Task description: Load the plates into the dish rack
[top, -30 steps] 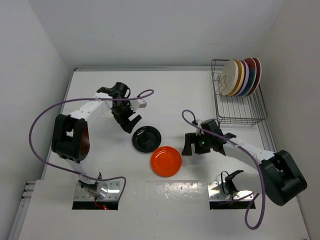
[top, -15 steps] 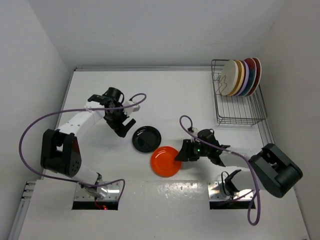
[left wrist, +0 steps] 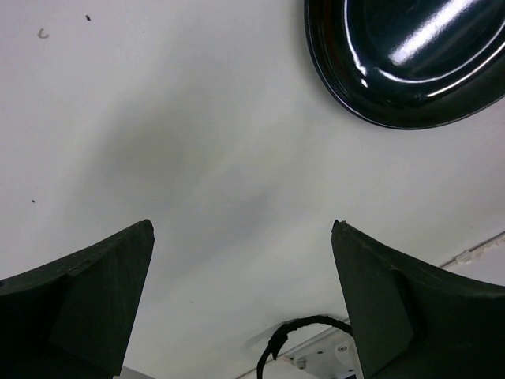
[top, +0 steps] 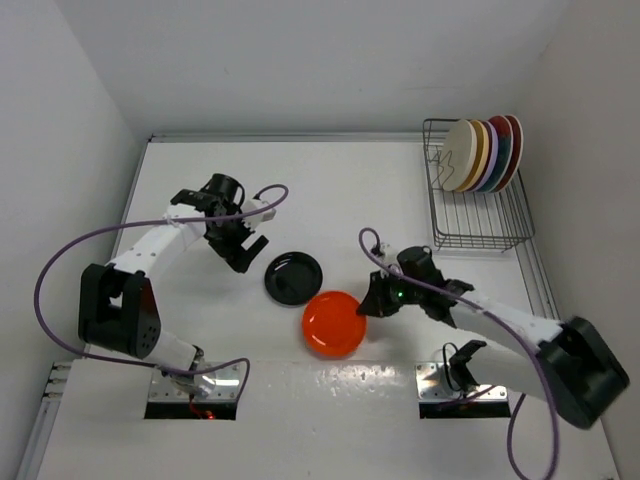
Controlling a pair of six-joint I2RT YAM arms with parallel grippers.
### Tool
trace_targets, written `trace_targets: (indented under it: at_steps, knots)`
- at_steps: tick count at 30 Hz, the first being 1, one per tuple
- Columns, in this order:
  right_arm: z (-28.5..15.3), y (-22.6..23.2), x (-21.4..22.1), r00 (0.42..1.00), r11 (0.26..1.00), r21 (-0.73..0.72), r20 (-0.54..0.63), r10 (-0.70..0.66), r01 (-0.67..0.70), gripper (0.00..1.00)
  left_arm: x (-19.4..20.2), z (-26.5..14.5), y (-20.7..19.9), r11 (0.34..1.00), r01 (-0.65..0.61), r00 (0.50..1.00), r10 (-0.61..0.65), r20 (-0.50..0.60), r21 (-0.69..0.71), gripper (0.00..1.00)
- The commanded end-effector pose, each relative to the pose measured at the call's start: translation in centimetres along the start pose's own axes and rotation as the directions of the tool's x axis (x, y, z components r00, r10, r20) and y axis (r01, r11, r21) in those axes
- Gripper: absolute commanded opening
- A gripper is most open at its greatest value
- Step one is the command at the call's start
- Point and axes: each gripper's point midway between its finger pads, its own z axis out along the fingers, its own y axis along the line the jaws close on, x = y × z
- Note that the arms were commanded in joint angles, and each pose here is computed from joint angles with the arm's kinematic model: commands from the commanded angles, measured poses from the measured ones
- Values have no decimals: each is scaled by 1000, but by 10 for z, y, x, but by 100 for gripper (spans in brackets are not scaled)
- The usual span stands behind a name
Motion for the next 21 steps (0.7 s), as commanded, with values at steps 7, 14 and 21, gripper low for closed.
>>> trace_targets:
  at_steps: [7,14,21]
  knots:
    - [-150,26,-208,825,843,452,329,-460,290,0,-41,-2,41,998,15,999,-12,43,-57,99]
    - [-304,-78,-344,731,369,896,421,-537,-246,0,-68,-2,73,995,28,997,-21,71,-96,99]
    - [-318,-163,-390,764,45,938,306,-568,-343,0,-67,13,89,994,57,997,-52,54,-95,99]
